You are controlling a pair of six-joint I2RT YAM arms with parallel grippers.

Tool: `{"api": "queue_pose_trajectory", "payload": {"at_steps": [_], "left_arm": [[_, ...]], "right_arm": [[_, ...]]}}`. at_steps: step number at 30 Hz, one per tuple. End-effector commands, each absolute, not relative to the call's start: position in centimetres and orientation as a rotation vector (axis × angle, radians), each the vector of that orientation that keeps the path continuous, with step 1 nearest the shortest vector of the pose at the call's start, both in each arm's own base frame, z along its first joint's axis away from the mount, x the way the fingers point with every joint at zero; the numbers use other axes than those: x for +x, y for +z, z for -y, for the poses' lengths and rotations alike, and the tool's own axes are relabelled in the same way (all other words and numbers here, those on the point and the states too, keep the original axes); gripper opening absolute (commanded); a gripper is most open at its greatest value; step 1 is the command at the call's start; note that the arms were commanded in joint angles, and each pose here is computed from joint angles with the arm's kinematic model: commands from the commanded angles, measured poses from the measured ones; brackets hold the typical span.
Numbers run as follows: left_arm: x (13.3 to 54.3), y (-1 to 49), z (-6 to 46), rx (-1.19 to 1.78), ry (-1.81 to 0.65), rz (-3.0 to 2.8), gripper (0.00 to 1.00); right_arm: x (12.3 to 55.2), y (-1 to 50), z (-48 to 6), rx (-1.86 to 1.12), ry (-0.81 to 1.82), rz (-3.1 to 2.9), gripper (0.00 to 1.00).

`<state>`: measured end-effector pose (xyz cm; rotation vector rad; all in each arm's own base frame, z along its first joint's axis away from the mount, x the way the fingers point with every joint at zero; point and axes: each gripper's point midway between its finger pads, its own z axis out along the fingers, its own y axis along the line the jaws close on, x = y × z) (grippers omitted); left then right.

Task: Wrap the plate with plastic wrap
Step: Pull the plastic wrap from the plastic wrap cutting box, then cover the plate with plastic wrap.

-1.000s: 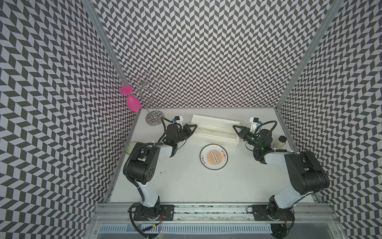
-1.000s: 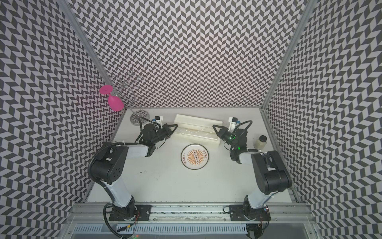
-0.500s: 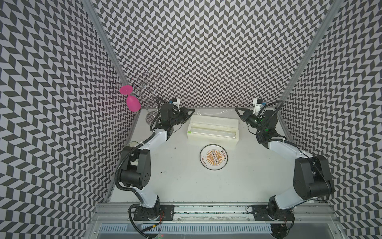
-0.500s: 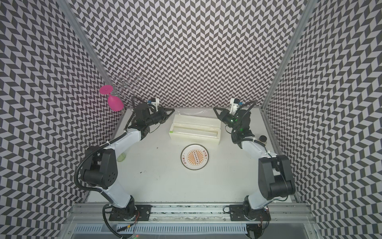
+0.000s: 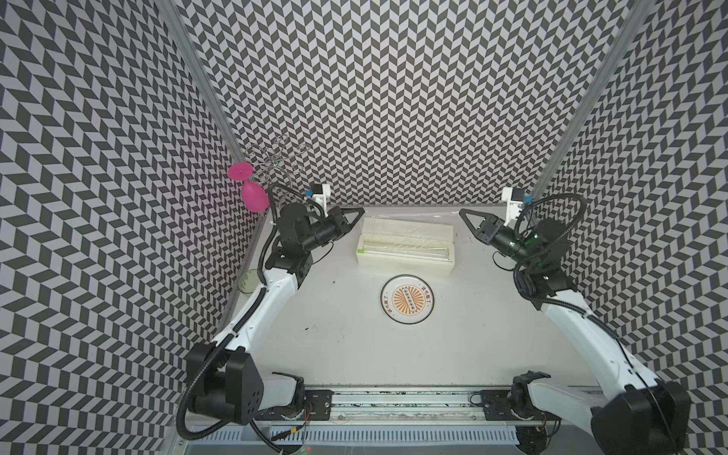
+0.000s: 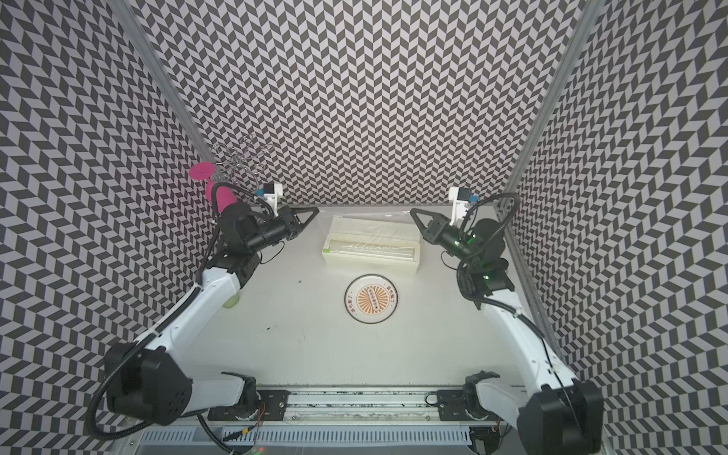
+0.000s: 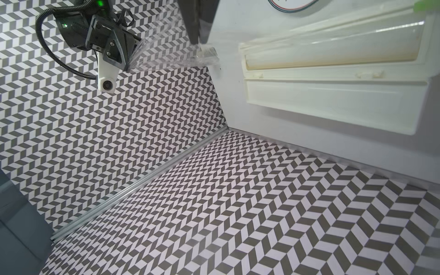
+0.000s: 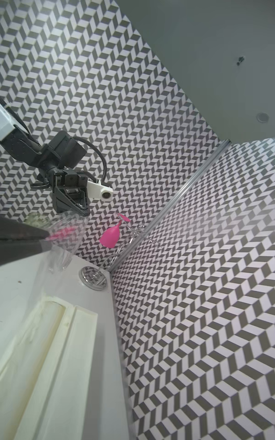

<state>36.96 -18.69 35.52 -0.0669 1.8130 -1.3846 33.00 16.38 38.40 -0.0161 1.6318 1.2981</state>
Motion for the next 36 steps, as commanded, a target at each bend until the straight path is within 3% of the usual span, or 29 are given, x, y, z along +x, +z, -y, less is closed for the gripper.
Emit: {"api": "queue_pose_trajectory", "payload": {"at_steps": [1,13,22,29,36], "left_arm": [[33.6,32.7,18.6,-0.055,-1.361,-1.878,0.0],[24.2,17.1,19.0,-0.181,-1.232,-2.251,0.0],[21.3,10.4,18.6,-0.196,-1.096,-2.426,0.0],[20.0,8.2,18.1,-0.226,-1.034,-2.515,0.0],[19.5,6.1,17.6,-0.257,-0.971,-2.582,0.0]], "right_arm": [[29.8,35.7,-16.2,-0.038,1.259,-1.71,0.0],[20.9,19.7,-16.2,0.195,1.196,-2.172,0.0],[16.5,10.2,-14.5,0.442,1.015,-2.528,0.0],[14.9,7.0,-14.5,0.507,0.93,-2.659,0.0],[16.1,6.3,-14.7,0.567,0.852,-2.658,0.0]]}}
